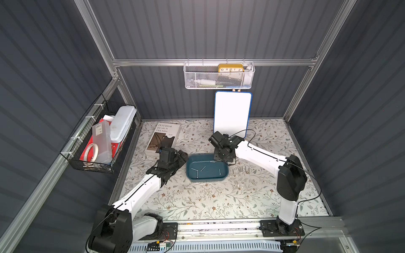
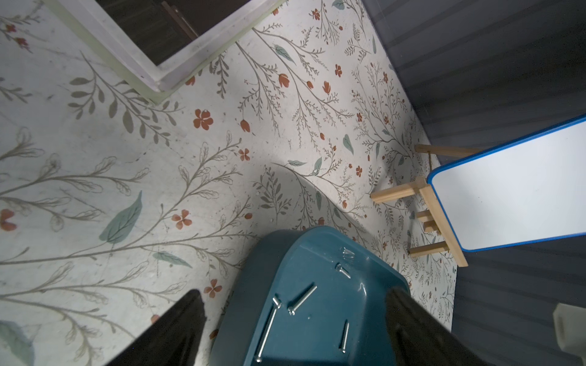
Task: Take out the screws from the storage box
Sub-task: Place the screw at the center of the board.
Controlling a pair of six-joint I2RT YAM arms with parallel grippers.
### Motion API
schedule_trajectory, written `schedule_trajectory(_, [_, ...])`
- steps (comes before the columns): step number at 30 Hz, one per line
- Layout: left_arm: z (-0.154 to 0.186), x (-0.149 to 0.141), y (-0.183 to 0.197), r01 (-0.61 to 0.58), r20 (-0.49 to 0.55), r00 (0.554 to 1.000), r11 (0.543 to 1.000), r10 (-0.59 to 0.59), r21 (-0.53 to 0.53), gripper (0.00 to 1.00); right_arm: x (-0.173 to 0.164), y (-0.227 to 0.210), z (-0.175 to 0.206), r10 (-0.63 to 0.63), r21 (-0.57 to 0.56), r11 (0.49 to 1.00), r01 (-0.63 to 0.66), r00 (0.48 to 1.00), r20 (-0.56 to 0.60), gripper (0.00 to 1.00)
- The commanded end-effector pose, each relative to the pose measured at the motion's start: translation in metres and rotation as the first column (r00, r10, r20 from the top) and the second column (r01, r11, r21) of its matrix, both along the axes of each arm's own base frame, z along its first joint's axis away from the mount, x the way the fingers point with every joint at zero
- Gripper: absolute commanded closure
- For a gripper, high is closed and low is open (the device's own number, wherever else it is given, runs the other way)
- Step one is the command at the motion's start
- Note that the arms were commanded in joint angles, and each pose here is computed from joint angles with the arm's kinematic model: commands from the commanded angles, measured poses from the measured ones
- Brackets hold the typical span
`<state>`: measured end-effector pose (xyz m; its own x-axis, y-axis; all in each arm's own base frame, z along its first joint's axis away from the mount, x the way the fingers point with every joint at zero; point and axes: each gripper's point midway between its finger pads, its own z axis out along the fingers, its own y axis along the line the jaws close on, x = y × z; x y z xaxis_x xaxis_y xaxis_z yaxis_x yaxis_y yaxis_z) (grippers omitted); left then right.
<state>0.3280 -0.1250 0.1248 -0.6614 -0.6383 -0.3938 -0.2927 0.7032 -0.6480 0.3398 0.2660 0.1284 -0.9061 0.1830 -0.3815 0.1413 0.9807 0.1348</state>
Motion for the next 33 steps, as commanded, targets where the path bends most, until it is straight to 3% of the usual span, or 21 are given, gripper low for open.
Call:
schedule_trajectory(1, [-0.005,0.002,-0.005,0.049,0.009,0.999,0.999,-0.049,0.009,0.08,-0.008,-0.036,0.003,-0.033,-0.058,0.998,0.033,0.999,0.001,1.00])
schedule_trajectory(12, [-0.026,0.010,-0.010,0.096,-0.027,0.995,0.994,-0.095,0.051,0.08,-0.042,-0.081,-0.048,0.053,-0.066,0.996,-0.061,0.993,-0.110,1.00])
schedule_trajectory(25, [-0.027,0.016,-0.011,0.096,-0.033,0.995,0.993,-0.094,0.061,0.08,-0.039,-0.087,-0.099,0.170,-0.101,0.975,-0.199,0.956,-0.238,0.98])
schedule_trajectory(33, [-0.027,0.018,-0.010,0.089,-0.032,0.996,0.994,-0.087,0.068,0.08,-0.041,-0.088,-0.109,0.196,-0.113,0.966,-0.232,0.944,-0.266,0.91])
